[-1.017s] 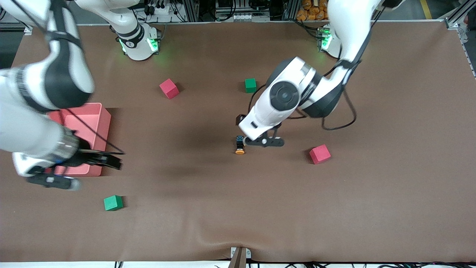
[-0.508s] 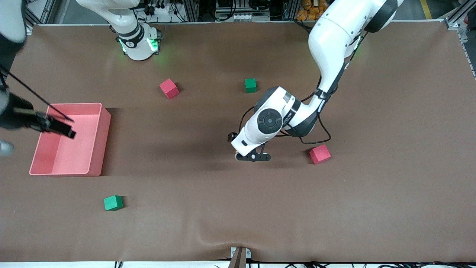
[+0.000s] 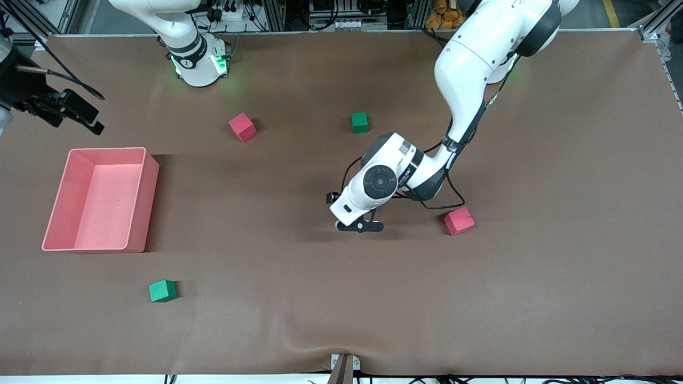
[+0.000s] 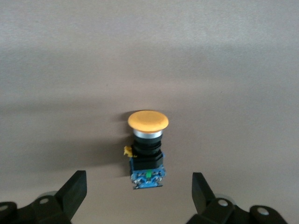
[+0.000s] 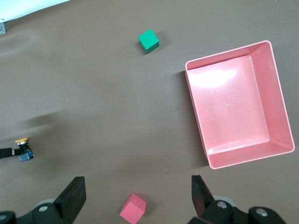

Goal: Place and upright button with both arms
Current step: 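Grasp the button with the left gripper while the right gripper withdraws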

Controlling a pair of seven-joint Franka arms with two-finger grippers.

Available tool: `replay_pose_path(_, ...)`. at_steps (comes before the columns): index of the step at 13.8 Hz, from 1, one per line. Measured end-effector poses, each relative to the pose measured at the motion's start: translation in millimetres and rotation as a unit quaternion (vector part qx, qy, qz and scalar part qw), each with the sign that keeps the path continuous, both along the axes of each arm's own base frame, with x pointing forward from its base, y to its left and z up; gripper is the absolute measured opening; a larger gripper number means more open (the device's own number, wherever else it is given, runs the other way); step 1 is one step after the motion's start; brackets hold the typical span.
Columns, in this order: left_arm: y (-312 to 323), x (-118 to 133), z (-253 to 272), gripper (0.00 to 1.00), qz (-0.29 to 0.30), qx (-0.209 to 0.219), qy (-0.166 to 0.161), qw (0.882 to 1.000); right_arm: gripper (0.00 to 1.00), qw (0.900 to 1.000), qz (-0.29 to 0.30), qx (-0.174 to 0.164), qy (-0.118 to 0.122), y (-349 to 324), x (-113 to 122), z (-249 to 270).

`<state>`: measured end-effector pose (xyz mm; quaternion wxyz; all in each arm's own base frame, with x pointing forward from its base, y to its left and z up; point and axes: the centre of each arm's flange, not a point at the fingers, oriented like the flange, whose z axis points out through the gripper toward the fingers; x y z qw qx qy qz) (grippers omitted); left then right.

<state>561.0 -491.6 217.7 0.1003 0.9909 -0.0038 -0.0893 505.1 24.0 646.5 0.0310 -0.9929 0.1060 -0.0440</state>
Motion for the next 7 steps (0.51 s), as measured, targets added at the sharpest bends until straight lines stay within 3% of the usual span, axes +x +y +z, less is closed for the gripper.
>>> replay_pose_path(4, -9.8, -6.0, -20.6, 0.93, -0.003, -0.006, -0.006, 1.0, 1.0, 0.999, 0.042, -0.011, -0.025, -3.1, 18.3, 11.3)
replay_pose_path(6, -9.8, -5.2, -26.0, 0.89, -0.009, -0.007, -0.007, 1.0, 1.0, 0.998, 0.048, -0.019, -0.026, -5.5, 31.9, 18.2)
replay_pose_path(7, -10.0, -5.5, -28.2, 0.82, -0.011, -0.007, -0.006, 1.0, 1.0, 0.998, 0.049, -0.022, -0.025, -6.8, 37.1, 18.6)
